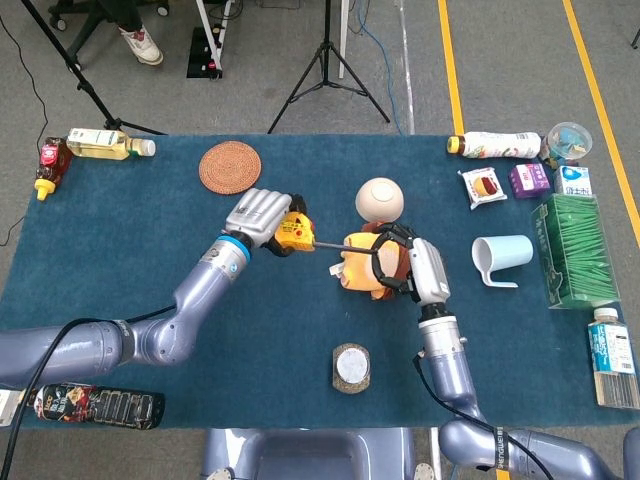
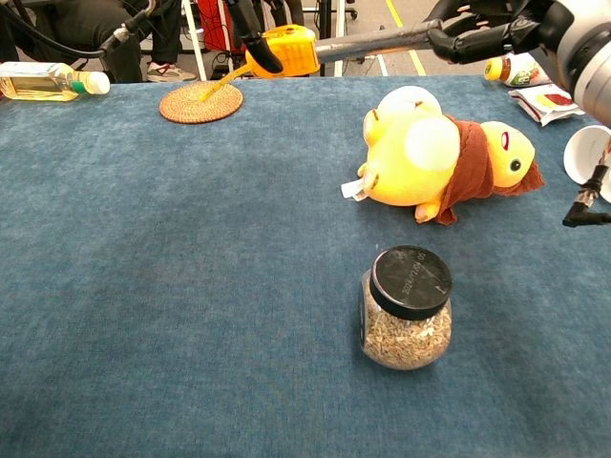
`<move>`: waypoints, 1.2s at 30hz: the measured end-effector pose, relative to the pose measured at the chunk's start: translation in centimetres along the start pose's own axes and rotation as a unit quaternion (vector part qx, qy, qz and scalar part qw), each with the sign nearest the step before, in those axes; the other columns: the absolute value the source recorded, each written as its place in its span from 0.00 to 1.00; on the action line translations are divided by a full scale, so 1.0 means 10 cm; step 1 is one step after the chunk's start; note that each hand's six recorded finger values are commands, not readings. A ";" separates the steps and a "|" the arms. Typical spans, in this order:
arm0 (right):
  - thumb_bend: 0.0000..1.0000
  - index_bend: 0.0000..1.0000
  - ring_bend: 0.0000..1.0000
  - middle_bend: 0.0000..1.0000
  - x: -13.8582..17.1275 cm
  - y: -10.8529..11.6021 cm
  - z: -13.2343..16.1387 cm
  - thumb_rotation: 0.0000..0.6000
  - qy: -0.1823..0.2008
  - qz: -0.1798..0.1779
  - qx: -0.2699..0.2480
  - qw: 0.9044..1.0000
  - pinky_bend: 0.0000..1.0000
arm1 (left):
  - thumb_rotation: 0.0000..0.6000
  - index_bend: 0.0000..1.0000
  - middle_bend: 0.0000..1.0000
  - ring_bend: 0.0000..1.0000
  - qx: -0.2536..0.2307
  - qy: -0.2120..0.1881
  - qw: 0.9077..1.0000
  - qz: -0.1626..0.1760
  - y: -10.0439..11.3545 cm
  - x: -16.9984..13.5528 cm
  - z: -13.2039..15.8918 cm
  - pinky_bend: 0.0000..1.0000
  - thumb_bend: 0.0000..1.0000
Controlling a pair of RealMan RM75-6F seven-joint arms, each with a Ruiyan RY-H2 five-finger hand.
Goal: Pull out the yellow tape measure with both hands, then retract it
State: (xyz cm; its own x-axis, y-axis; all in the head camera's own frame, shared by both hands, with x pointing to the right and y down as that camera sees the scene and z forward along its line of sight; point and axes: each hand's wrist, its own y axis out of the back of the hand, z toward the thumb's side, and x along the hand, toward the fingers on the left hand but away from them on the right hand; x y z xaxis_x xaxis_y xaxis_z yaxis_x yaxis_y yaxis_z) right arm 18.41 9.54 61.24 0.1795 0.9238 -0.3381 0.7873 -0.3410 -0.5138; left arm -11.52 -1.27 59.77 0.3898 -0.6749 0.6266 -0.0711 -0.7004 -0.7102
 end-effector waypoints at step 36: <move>0.25 0.06 0.10 0.11 0.00 0.24 -0.25 1.00 -0.001 0.023 0.055 0.998 0.13 | 1.00 0.55 0.45 0.35 0.047 0.059 0.997 -0.018 -0.56 -0.35 -0.90 0.40 0.26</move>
State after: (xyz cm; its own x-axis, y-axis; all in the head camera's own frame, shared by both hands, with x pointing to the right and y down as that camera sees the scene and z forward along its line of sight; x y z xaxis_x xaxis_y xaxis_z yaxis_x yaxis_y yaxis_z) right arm 21.77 9.11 61.96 0.2126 0.9065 -0.3649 0.7093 -0.4000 -0.5805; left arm -20.73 2.88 64.43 0.2789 -0.6760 0.6821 0.0306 -0.7037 -0.7098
